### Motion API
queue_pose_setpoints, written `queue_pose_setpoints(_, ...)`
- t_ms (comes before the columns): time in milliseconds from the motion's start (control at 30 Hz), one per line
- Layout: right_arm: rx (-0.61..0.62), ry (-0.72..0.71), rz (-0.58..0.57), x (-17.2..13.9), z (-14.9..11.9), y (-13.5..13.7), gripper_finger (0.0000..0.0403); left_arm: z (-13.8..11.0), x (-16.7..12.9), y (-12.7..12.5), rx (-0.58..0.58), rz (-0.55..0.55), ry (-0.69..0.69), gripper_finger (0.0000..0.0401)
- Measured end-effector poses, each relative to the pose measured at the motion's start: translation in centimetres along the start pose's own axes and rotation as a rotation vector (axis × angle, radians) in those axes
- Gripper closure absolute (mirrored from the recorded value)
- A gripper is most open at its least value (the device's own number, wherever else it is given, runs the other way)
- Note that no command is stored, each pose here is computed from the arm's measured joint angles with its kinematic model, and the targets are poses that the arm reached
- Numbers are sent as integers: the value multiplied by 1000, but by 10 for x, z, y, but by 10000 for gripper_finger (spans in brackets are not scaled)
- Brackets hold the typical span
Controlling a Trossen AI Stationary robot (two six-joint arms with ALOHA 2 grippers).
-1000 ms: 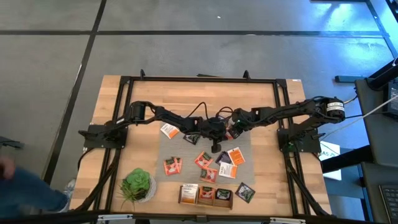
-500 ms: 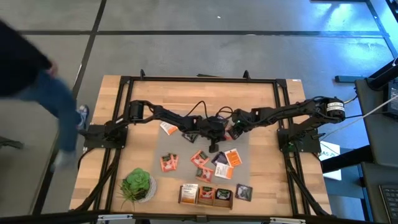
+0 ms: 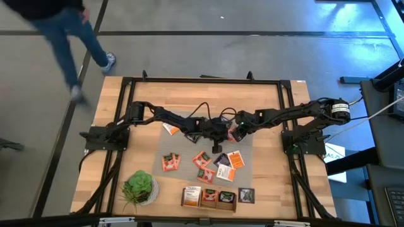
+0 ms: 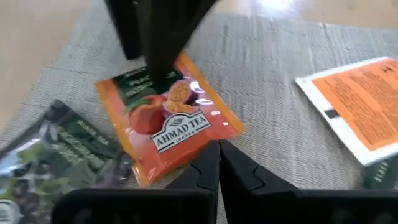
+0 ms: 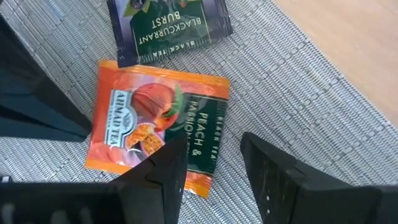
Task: Pick & Place Tea
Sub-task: Put the orange tea bag into the middle section of the wooden organizer
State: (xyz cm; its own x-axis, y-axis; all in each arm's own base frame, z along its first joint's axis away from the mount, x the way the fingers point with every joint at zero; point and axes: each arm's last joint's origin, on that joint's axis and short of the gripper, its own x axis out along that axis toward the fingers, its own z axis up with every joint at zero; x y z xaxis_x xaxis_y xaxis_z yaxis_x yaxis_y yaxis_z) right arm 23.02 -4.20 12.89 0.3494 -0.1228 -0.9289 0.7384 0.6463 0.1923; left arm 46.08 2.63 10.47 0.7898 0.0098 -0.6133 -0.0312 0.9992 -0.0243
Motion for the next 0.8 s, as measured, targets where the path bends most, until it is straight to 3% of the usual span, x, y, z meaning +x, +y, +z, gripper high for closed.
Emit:
queue_pose_setpoints(433,-2,-2,-3,0,0,0,244,2,0,1,-11,-7,-21,396)
queue_pose_setpoints(800,2,-4,28,0,1,1,244,-1,0,7,-41,64,-14,397)
